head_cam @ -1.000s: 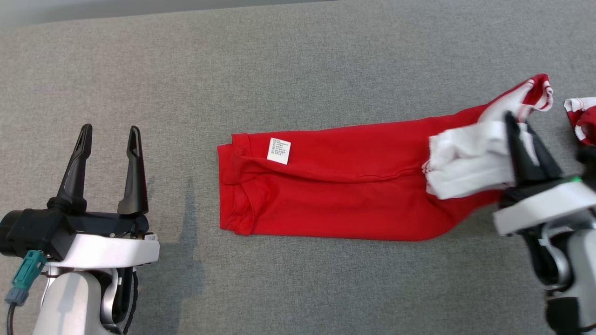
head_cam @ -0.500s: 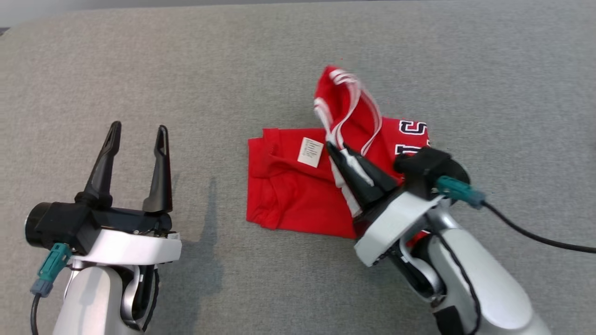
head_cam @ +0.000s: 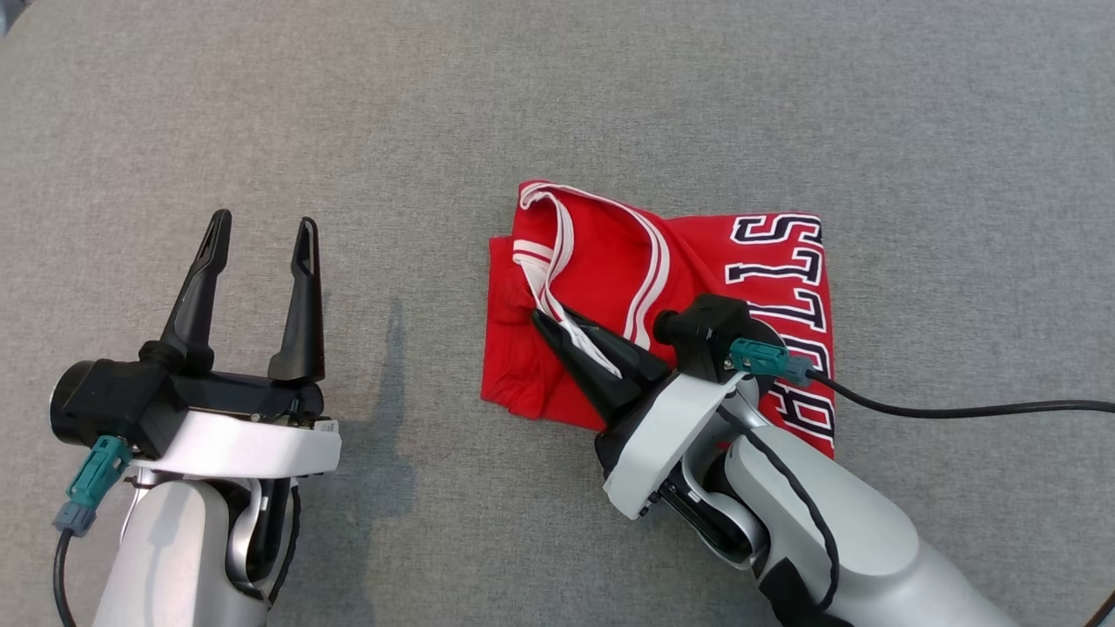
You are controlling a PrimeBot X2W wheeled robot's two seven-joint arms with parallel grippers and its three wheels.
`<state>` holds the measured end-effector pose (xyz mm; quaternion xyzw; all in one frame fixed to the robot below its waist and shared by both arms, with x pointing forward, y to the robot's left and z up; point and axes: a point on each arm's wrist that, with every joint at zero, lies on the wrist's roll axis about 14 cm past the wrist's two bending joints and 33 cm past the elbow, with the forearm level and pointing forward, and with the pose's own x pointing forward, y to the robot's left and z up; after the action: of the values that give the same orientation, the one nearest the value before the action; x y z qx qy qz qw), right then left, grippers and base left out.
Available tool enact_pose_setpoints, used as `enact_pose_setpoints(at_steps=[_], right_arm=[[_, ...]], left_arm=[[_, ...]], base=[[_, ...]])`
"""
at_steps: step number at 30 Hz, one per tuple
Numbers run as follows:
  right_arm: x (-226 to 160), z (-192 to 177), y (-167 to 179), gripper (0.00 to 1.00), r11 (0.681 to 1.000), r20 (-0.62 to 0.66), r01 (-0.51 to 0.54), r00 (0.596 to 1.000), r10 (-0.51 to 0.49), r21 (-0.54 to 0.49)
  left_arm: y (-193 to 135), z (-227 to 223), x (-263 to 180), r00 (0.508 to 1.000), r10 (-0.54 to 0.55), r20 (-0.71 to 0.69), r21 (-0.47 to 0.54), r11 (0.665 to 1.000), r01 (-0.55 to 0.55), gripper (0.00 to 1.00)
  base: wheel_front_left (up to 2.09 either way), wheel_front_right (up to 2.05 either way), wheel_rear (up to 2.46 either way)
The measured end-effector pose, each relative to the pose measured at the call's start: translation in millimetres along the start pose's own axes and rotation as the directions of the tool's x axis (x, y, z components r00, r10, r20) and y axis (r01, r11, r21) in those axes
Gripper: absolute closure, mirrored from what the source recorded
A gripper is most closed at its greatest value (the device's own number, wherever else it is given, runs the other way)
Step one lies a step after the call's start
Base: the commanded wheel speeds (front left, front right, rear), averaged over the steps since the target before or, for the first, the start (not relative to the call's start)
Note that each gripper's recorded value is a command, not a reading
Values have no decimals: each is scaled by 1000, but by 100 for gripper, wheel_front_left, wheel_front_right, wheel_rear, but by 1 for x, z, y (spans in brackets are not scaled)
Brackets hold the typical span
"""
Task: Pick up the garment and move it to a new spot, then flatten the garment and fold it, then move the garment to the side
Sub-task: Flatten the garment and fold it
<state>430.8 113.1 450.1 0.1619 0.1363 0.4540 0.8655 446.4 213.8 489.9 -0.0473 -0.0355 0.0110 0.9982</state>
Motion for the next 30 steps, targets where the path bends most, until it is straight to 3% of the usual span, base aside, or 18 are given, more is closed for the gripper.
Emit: enact_pose_setpoints(at_steps=[1,7,11,18,22,27,30], right_arm=[[0,1,1,0,1000,7,-4,1000,4,4],[1,29,8,0,999,117,-32,993,33,-14],[-6,70,16,0,998,248,-36,967,49,-58],[-53,122,-35,0,977,422,184,898,-122,-109],[-99,134,-79,0,922,476,367,837,-268,-126],[-165,129,-123,0,810,477,572,751,-456,-128],[-196,122,-134,0,755,462,644,710,-531,-122]], left_arm=[[-1,0,1,1000,-3,0,-1,1000,3,0],[-7,-1,5,1000,-20,1,-3,1000,20,0],[-11,4,7,999,-32,16,-5,999,32,0],[-16,12,7,999,-39,38,-2,999,39,0],[-16,16,5,998,-35,47,3,999,35,0],[-16,19,-2,998,-33,49,10,999,33,0],[-14,21,-8,998,-31,49,14,999,30,0]], base=[[0,0,0],[0,0,0],[0,0,0],[0,0,0],[0,0,0],[0,0,0],[0,0,0]])
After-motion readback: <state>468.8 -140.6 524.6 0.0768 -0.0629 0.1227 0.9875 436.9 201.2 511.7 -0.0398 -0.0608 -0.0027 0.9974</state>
